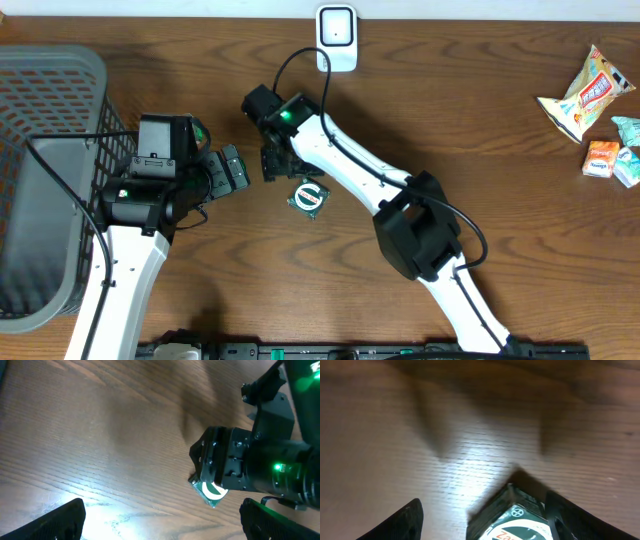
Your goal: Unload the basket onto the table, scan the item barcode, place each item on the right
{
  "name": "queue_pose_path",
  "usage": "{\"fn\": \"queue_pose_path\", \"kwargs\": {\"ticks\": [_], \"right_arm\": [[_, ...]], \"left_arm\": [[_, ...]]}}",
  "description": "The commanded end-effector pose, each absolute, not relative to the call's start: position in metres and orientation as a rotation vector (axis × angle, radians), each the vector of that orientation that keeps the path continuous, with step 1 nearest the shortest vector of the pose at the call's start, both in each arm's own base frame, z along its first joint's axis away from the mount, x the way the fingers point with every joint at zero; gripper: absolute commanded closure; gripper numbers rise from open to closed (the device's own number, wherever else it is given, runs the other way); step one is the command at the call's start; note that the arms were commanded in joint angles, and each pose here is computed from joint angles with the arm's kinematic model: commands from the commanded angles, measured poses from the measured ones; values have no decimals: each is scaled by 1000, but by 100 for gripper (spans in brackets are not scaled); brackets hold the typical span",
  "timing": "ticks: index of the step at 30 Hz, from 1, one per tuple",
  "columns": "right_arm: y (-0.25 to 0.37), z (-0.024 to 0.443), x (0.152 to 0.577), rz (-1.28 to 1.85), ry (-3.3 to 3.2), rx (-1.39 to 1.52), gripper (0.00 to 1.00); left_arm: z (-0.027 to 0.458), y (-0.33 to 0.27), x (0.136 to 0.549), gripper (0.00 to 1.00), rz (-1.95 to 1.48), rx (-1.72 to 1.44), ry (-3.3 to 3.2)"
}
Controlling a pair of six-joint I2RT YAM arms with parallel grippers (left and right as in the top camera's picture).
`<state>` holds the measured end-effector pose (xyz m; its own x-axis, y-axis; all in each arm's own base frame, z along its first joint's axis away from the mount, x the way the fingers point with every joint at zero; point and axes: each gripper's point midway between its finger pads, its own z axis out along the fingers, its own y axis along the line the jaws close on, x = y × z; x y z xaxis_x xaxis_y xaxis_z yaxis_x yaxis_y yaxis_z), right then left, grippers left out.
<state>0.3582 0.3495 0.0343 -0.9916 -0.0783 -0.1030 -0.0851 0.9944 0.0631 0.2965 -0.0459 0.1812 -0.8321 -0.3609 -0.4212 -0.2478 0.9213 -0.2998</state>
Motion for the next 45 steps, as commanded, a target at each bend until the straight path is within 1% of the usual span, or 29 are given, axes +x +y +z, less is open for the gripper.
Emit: {"fn": "queue_pose_path", "kwargs": {"ticks": [1,5,9,11,13,15,21,26,36,40,45], "right_arm": [[343,48,364,28,2961,8,27],[338,49,368,1,2946,18,27],[334,49,372,-11,2940,29,23],[332,49,373,-21,2935,32,19],[332,48,374,-22,2933,33,12],[332,45,374,-30,2937,30,10],[329,20,370,-88,2975,18,11],[322,-1,364,-152,3019,16,15],[304,-2,370,-172,3052,49,13],[298,-3,374,-88,3112,-8,13],[295,-3,378,91,3196,-27,11]], "left_arm": [[183,-42,298,2,-302,-445,2589],[183,-42,298,2,-302,-445,2589],[183,-42,298,2,-302,-445,2590],[183,-42,298,2,-302,-445,2589],[183,-42,298,2,-302,-445,2589],[183,-42,298,2,-302,-445,2589],[183,-42,298,2,-302,-445,2589],[183,-42,298,3,-302,-445,2589],[183,-42,298,2,-301,-445,2589],[183,-42,298,2,-302,-445,2589],[183,-42,298,2,-302,-445,2589]]}}
